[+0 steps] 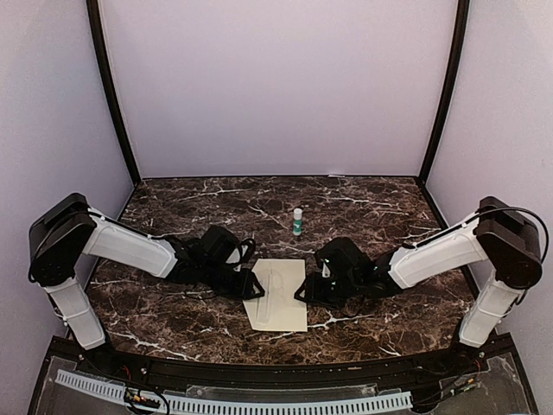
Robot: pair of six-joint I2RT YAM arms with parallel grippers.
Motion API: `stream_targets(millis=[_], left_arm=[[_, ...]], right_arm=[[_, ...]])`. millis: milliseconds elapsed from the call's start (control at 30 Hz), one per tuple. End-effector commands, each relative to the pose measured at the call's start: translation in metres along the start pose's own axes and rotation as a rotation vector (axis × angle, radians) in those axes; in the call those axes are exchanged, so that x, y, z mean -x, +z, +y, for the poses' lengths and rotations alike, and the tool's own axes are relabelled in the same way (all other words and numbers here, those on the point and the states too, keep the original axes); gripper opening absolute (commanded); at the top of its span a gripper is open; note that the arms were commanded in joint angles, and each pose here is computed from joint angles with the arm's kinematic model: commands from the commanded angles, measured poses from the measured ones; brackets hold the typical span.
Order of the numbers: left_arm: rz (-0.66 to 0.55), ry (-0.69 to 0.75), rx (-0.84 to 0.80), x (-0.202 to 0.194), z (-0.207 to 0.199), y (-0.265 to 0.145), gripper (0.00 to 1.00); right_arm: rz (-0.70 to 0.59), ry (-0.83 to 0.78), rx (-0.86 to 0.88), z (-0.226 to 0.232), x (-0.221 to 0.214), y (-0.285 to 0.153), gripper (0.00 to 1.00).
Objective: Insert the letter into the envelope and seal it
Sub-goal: Place the letter in the envelope.
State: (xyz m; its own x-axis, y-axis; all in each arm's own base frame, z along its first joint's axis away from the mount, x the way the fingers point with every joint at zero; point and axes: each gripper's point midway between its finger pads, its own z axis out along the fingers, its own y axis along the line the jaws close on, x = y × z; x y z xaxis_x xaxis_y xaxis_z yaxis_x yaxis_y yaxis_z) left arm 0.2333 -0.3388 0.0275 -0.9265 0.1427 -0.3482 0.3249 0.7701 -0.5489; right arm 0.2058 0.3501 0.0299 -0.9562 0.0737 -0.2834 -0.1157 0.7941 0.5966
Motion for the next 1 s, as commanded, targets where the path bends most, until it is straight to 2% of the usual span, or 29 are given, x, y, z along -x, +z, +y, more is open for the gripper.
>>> stream_targets(millis=[0,567,967], left_arm=[[0.017,0.006,-0.025,-0.003,-0.007,0.005,0.29],[0.043,-0.004,-0.054,-0.012,-0.012,0.017,0.14],[0.038,-0.015,-0.107,-0.012,-0.026,0.021,0.12]], right_arm=[[-0.008,-0.024,0.036,0.014,0.003,0.003,0.40],[0.001,-0.031,0.040,0.019,0.001,0.007,0.37],[0.006,-0.034,0.036,0.020,-0.001,0.009,0.36]])
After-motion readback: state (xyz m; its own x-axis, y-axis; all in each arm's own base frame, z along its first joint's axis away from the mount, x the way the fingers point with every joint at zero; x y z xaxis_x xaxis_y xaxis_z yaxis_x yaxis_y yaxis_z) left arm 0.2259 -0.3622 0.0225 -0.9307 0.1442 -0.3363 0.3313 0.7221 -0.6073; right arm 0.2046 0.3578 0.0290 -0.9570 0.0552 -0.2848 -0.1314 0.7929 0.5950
